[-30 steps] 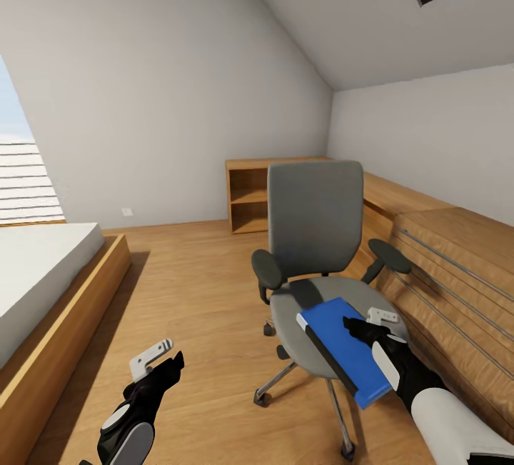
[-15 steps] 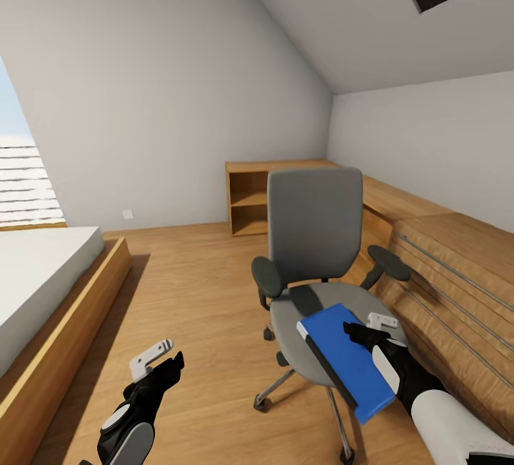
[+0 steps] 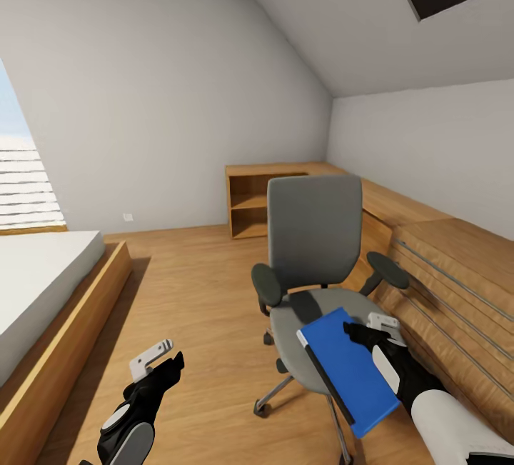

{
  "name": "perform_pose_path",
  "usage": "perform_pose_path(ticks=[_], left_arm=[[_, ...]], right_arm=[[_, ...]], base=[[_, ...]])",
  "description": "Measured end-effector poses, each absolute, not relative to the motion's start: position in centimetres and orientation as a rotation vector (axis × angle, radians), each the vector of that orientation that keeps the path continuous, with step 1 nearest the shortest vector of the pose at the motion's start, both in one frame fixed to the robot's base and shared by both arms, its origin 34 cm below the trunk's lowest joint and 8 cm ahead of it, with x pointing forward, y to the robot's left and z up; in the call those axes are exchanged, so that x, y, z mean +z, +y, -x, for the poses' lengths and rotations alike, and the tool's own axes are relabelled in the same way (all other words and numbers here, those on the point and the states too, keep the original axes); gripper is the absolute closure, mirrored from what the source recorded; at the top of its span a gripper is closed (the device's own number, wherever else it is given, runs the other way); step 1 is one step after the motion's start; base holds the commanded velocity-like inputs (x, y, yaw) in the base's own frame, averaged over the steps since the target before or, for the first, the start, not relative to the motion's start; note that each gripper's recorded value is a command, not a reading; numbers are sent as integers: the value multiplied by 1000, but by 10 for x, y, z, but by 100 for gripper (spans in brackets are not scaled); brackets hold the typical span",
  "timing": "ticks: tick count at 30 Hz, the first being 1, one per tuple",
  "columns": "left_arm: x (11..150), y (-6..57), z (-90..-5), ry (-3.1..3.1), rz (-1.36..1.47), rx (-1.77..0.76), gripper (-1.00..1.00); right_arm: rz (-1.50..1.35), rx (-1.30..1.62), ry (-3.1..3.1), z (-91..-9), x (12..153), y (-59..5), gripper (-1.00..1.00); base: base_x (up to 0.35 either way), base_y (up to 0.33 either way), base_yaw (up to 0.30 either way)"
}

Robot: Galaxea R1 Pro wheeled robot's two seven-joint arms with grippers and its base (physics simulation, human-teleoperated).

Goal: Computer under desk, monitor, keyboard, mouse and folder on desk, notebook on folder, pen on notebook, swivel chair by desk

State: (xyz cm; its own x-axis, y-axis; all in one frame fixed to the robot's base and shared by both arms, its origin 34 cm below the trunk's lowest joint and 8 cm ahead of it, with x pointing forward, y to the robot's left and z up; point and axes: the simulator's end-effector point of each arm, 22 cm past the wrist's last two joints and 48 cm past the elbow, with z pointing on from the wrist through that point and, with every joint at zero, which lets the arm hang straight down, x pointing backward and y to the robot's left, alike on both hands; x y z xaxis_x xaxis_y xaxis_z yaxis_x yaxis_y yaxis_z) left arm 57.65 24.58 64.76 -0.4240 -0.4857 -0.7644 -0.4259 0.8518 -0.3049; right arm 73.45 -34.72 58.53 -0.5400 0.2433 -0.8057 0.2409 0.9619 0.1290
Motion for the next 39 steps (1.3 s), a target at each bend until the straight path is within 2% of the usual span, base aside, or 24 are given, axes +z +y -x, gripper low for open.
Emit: perform_pose_path(ticks=[23, 29, 39], left_arm=[[694, 246, -584, 2073, 663, -78, -100], [706, 247, -586, 2072, 663, -74, -100], [725, 247, -588, 2073, 663, -75, -100]], right_arm=[[-320, 53, 2131, -764, 682, -341, -100], [-337, 250, 2185, -758, 744, -310, -100], [-324, 283, 2207, -752, 768, -302, -100]], base=[[0, 0, 0], [0, 0, 0], [0, 0, 0]])
